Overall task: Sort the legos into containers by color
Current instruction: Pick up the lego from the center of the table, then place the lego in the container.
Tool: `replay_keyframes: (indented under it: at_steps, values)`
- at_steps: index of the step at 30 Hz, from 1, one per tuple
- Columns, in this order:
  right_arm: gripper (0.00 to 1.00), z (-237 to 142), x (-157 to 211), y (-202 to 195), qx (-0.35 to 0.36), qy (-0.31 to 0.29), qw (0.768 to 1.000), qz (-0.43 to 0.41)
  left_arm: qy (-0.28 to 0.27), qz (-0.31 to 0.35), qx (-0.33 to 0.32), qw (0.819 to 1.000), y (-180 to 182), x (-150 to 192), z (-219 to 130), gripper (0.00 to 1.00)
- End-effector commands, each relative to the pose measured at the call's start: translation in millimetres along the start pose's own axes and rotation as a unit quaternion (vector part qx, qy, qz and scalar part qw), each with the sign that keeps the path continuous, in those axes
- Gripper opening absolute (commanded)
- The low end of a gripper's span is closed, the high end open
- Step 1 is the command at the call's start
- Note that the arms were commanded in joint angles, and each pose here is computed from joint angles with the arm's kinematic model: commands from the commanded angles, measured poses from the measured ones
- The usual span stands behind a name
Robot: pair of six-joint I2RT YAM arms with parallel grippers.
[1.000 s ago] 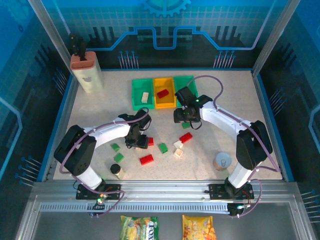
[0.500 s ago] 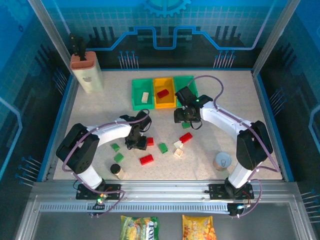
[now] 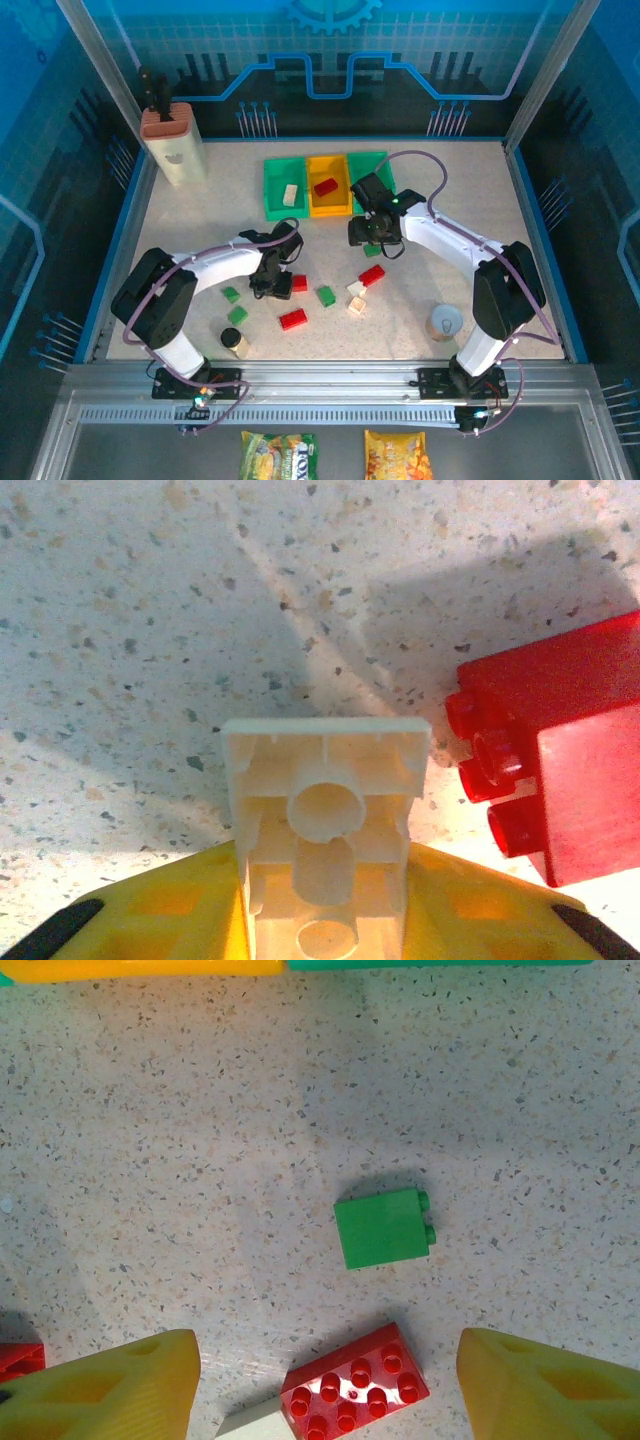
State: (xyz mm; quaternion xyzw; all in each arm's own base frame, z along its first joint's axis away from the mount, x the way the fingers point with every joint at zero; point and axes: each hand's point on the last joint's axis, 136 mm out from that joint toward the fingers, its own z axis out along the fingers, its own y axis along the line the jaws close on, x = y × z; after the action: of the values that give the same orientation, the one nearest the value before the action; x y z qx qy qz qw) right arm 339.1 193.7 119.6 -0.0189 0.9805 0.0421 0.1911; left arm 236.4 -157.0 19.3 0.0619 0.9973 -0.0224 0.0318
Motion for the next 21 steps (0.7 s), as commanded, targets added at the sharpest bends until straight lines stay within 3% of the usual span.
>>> replay_keyframes:
  at_steps: [1,10,21]
  values:
    - [0.7,-18.1,-11.5,-2.6,0.001,-0.02,1.0,0.01,-0.024,-0.012,-0.003,1.0,0.4,-10.3,-19.4,0.38]
    - [0.7,-23.5,-10.5,-8.8,0.009,-0.025,1.0,0.01,-0.077,-0.031,0.018,0.996,-1.8,-50.8,-48.6,0.38]
    - [0.7,-29.0,-2.2,-22.7,0.017,-0.027,0.999,0.019,-0.136,-0.067,0.035,0.988,-2.7,-126.1,-78.4,0.35]
